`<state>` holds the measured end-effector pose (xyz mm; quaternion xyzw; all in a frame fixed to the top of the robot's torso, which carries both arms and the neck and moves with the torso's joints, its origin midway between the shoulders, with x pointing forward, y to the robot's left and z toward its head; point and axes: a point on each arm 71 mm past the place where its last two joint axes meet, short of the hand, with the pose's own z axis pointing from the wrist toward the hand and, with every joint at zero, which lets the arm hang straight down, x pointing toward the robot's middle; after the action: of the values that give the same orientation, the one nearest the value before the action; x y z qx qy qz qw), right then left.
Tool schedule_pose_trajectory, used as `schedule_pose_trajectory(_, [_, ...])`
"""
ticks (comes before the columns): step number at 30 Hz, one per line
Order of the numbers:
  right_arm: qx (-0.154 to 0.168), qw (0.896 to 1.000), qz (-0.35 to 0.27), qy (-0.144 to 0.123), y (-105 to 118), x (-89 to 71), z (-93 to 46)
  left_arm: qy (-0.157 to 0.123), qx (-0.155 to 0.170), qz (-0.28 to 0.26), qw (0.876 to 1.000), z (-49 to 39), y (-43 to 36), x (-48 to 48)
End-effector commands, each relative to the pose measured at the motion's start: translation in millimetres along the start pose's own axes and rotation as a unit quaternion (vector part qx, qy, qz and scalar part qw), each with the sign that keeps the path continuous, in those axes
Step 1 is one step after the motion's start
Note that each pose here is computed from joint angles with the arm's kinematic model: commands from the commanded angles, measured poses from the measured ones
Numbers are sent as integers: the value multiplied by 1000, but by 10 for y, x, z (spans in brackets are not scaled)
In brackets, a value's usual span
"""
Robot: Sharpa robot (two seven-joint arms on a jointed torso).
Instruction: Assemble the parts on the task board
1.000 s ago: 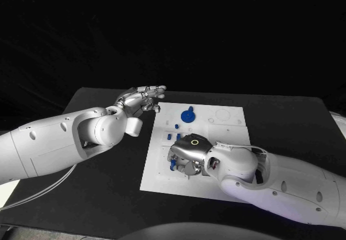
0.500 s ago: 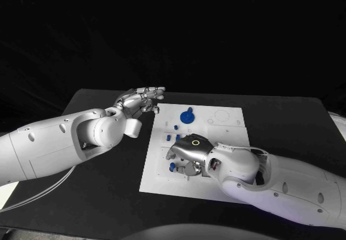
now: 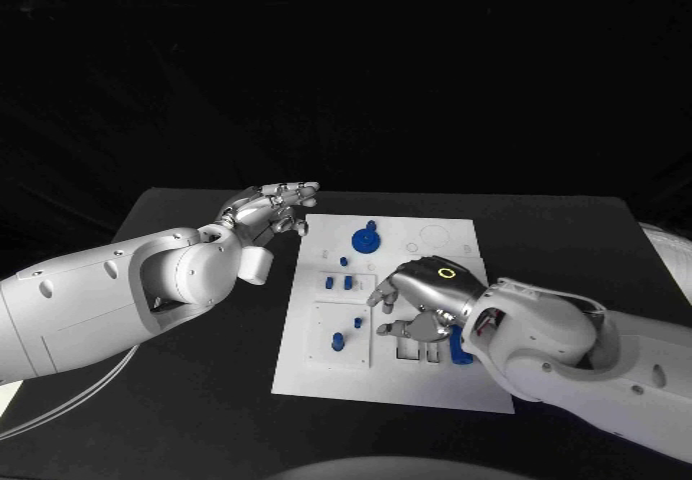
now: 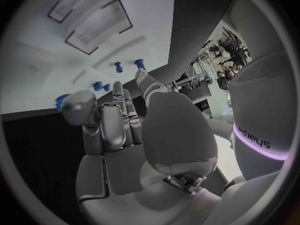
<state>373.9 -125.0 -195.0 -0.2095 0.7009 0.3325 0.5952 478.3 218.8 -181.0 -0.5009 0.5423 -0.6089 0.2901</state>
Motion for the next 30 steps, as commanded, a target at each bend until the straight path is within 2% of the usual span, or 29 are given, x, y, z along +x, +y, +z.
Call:
schedule_pose_trajectory(1, [48, 991, 123, -33, -165, -140, -152, 8, 2, -1, 1000, -7, 1, 13])
schedule_pose_trajectory(5, [101, 982, 158, -11, -358, -175, -357, 8, 1, 0, 1000, -16, 11, 4])
schedule_pose_trajectory(12, [199, 966, 163, 22, -646, -101, -731, 8, -1, 0, 1000, -25, 27, -1])
schedule_pose_trajectory(17, [244, 957, 154, 32, -784, -58, -889, 8, -2, 0, 1000, -25, 31, -3])
schedule_pose_trajectory(22, [269, 952, 140, 49, -815, 24, -956, 9, -2, 0, 1000, -23, 34, -5])
schedule_pose_trajectory(30, [282, 951, 111, 54, -797, 87, -946, 10, -2, 0, 1000, -23, 35, -7])
